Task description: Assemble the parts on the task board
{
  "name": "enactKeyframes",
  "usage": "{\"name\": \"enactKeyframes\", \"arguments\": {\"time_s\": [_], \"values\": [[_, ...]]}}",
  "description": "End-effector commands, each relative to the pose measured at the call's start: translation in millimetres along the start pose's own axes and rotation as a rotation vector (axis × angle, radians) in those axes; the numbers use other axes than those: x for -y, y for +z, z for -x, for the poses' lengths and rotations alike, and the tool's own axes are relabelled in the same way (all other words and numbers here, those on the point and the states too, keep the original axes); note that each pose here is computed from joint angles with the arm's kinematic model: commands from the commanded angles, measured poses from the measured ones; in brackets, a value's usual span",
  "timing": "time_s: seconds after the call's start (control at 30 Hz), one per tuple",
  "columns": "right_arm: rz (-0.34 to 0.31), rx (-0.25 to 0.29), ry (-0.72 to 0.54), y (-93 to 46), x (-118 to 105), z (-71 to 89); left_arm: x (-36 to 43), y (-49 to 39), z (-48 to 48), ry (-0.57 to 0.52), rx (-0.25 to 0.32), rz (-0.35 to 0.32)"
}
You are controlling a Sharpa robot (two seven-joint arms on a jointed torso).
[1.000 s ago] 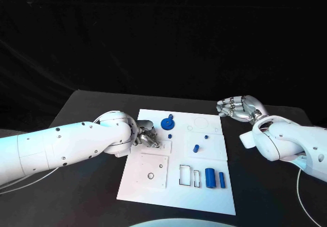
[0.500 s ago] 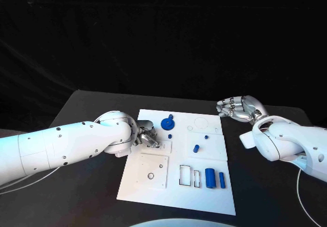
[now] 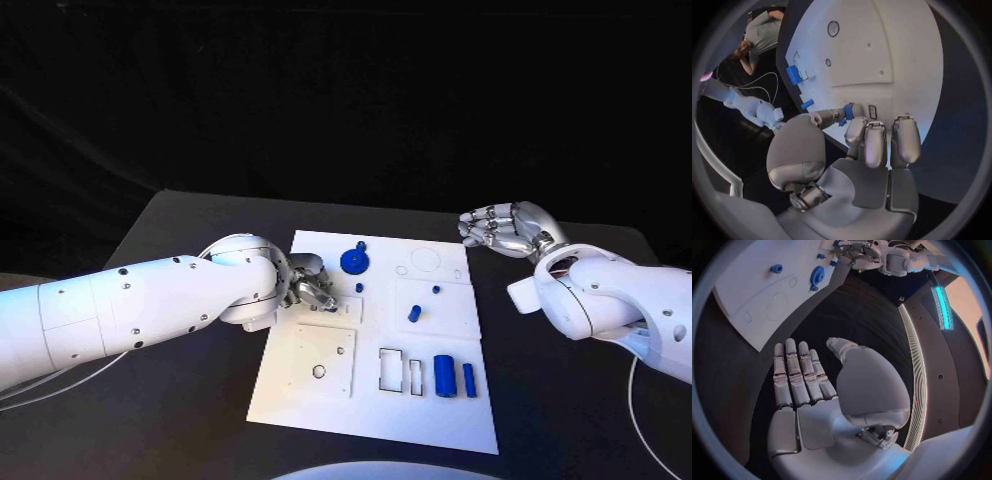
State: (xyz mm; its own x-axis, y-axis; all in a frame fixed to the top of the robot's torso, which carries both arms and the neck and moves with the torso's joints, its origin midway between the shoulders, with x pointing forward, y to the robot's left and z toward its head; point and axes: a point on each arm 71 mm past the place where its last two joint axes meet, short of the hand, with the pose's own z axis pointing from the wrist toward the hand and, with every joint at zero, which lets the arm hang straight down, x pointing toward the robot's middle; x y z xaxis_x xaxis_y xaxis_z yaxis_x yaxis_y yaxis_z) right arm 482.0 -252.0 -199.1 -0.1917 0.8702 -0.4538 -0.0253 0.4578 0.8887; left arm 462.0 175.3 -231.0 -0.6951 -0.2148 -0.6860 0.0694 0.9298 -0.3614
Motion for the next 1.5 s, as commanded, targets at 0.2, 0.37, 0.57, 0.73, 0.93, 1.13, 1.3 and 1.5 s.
{"name": "enactKeyframes", "arguments": {"time_s": [0.2,0.37,0.57,0.73,0.93,1.13,1.3,1.5], "values": [[0.004,-0.017,-0.002,-0.2,-0.3,-1.5,1.7,1.0,-2.8,-0.005,-0.022,-0.008],[0.004,-0.018,-0.002,-0.2,-0.3,-1.5,1.0,1.4,-2.4,-0.006,-0.021,-0.006],[0.004,-0.018,-0.002,-0.2,-0.3,-1.5,0.6,1.8,-2.0,-0.006,-0.019,-0.005],[0.004,-0.018,-0.002,-0.2,-0.3,-1.6,0.4,2.0,-1.9,-0.007,-0.019,-0.004],[0.003,-0.019,-0.002,-0.4,-0.3,-1.5,0.2,2.1,-1.7,-0.007,-0.019,-0.003],[0.003,-0.02,-0.002,-0.4,-0.2,-1.5,0.0,2.3,-1.6,-0.007,-0.019,-0.003],[0.003,-0.02,-0.002,-0.4,-0.2,-1.4,-0.2,2.3,-1.6,-0.007,-0.019,-0.002],[0.003,-0.021,-0.002,-0.4,-0.2,-1.5,-0.2,2.4,-1.6,-0.006,-0.02,-0.003]]}}
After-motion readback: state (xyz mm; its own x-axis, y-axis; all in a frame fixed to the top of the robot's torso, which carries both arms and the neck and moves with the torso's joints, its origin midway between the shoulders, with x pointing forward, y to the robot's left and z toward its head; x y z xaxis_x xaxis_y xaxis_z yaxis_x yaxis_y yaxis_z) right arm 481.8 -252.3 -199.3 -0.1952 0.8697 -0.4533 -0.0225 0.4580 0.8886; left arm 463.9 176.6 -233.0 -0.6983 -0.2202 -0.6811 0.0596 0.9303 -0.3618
